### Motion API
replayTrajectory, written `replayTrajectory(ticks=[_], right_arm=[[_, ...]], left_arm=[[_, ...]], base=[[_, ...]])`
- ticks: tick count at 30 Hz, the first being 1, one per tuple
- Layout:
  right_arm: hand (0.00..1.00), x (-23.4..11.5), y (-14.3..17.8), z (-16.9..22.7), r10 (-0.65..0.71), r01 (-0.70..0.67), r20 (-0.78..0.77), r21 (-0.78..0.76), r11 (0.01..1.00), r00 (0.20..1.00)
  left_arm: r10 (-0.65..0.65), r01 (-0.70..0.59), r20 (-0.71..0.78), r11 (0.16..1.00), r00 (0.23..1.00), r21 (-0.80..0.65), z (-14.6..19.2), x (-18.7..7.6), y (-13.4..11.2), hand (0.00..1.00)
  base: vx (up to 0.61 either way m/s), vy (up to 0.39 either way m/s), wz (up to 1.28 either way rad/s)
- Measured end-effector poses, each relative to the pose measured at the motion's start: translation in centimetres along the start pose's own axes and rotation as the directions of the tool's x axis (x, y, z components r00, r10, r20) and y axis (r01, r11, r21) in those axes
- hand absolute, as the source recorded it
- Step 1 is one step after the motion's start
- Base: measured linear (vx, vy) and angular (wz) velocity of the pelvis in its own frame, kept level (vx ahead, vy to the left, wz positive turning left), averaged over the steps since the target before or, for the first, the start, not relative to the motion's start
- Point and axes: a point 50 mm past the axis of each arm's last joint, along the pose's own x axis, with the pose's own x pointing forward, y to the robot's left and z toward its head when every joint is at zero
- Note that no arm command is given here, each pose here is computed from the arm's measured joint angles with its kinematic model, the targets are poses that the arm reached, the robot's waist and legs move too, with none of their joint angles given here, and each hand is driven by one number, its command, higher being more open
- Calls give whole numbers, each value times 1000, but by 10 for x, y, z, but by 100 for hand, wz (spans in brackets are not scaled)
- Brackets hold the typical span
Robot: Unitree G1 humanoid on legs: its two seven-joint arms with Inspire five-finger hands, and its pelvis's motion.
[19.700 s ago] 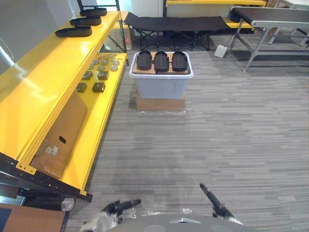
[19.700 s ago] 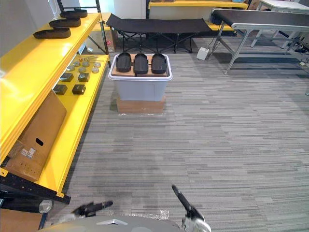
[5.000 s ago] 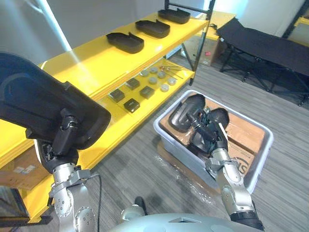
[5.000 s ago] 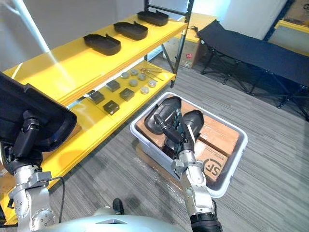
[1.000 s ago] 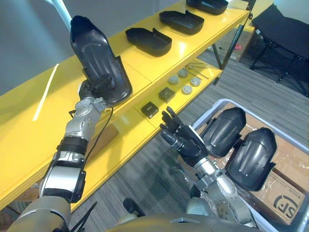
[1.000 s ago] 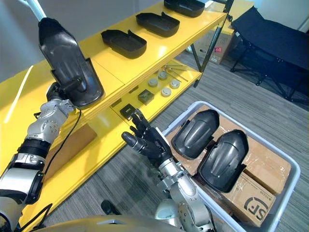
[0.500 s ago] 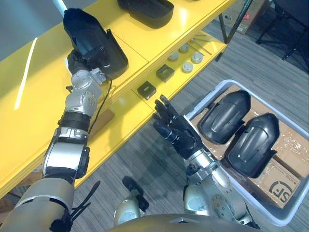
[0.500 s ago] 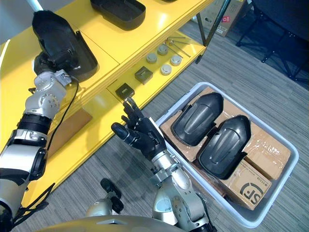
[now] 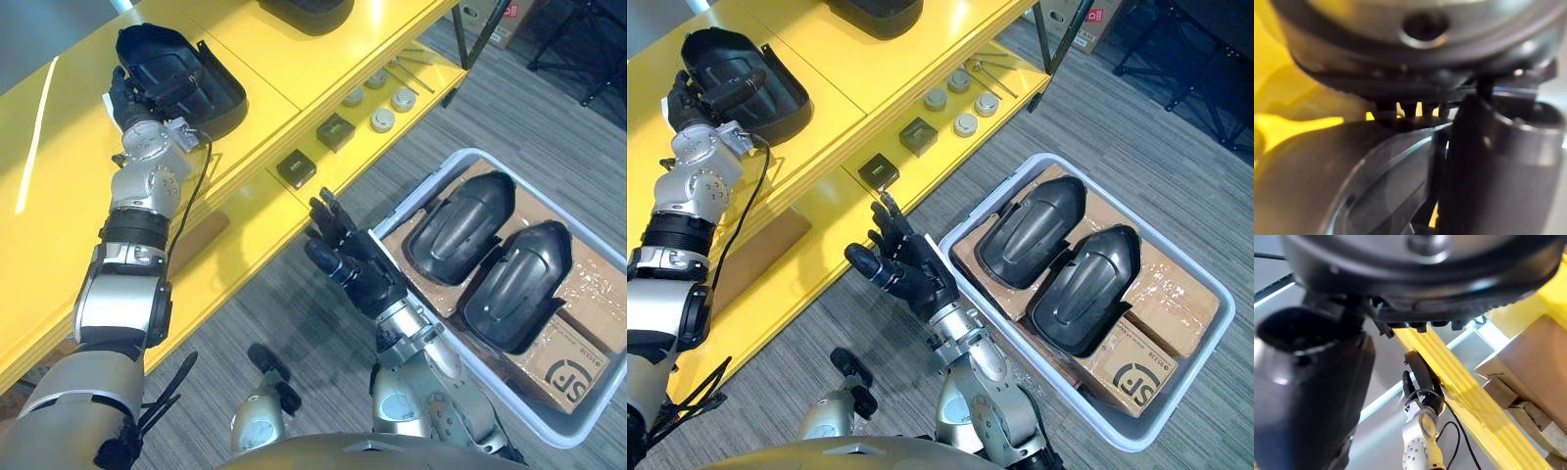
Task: Walk over and take three plastic housings, then place them on the shelf
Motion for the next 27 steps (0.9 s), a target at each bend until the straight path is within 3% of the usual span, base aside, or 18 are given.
replayTrajectory(ticks=[11, 18, 27], right_arm=[[100, 2, 9, -5, 32, -31, -24, 21, 999, 999], [100, 2, 12, -9, 30, -29, -36, 31, 999, 999], [100, -4, 9, -31, 68, -60, -113, 77, 995, 991]], left_arm=[[-132, 135, -94, 991, 987, 19, -22, 2, 12, 100], [-39, 43, -22, 966, 999, 257, -32, 3, 29, 100], [-34, 6, 88, 954, 996, 298, -10, 2, 29, 100]], base=[[7, 15, 5], [10, 7, 3], [-14, 5, 1]])
